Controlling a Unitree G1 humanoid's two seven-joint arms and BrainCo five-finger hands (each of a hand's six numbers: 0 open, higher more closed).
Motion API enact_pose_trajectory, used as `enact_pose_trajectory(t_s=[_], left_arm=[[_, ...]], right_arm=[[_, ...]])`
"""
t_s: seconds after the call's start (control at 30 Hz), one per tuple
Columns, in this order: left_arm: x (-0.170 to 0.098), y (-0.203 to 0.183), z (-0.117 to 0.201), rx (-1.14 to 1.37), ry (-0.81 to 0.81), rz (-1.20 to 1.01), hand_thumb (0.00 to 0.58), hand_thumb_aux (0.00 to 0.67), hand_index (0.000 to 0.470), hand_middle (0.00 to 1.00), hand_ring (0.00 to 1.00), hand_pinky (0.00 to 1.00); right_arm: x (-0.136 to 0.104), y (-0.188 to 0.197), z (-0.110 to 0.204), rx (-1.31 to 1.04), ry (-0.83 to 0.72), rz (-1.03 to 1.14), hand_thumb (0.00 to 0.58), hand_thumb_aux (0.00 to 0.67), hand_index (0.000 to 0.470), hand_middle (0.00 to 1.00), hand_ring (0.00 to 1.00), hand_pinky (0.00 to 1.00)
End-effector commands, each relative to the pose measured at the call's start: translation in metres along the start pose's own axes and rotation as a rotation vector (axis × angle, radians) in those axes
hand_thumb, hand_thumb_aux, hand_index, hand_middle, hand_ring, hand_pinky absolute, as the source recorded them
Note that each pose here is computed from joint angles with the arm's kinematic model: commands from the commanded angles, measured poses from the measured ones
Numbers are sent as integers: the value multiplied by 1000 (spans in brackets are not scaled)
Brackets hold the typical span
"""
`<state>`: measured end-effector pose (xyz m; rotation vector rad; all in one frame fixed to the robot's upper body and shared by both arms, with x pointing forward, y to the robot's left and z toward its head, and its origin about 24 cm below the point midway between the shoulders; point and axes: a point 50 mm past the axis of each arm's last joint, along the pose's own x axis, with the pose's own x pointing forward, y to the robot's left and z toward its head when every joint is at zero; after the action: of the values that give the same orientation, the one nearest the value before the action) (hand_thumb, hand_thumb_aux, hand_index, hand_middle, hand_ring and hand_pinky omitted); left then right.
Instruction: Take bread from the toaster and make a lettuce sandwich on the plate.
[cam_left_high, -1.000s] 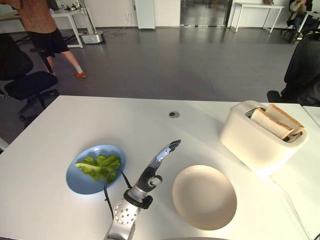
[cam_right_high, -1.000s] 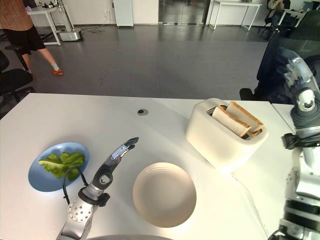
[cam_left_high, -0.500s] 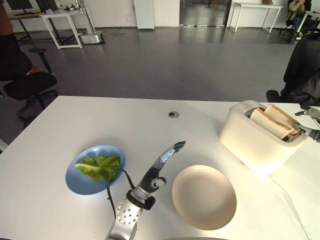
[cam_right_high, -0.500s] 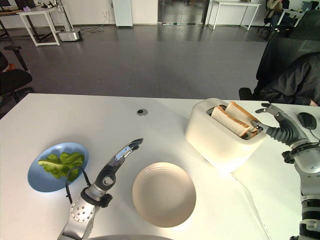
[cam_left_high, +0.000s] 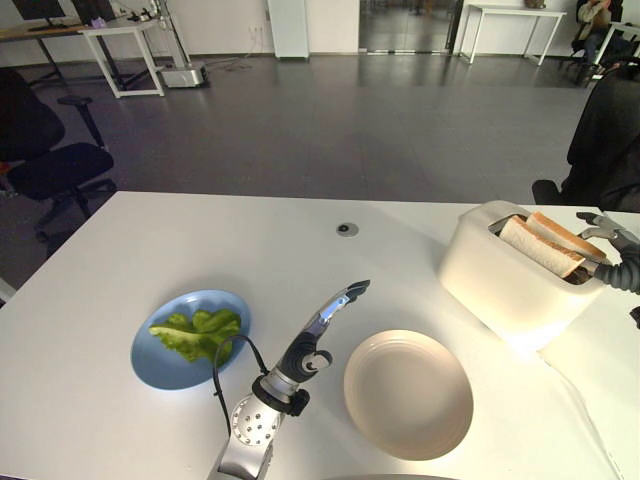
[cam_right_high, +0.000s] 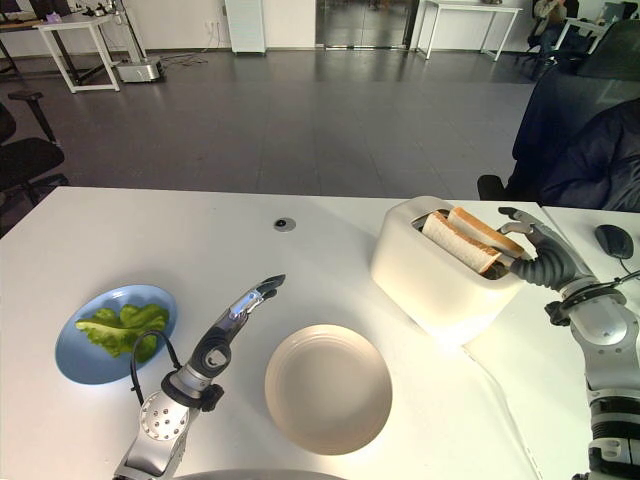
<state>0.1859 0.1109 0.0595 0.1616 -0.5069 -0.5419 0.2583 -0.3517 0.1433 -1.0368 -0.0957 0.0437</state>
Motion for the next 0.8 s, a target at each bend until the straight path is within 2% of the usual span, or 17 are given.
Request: enact_pose_trajectory(t_s=[0.03, 0.13, 0.3, 0.47, 0.6, 0.8], left_arm=[[-1, 1, -3, 16, 16, -10, 0, 0, 0, 0, 0, 0], [0, 2, -4, 20, 15, -9, 0, 0, 0, 0, 0, 0], [1, 9, -3, -30, 9, 52, 0, 0, 0, 0, 0, 0], [2, 33, 7, 10, -4, 123, 0, 0, 0, 0, 0, 0], [-3, 64, 25, 210, 44, 115, 0, 0, 0, 0, 0, 0], [-30, 124, 47, 691, 276, 109, 0, 0, 0, 0, 0, 0]], right_arm=[[3, -6, 8, 56, -40, -41, 580, 670, 470, 0, 0, 0], [5, -22, 16, 210, -79, -106, 580, 670, 470, 0, 0, 0], [-1, -72, 36, 481, -215, -180, 580, 670, 470, 0, 0, 0], [-16, -89, 76, 662, -438, 9, 580, 670, 470, 0, 0, 0], [-21, -69, 106, 723, -522, 316, 580, 670, 470, 0, 0, 0], [-27, 9, 133, 570, -517, 836, 580, 670, 470, 0, 0, 0]])
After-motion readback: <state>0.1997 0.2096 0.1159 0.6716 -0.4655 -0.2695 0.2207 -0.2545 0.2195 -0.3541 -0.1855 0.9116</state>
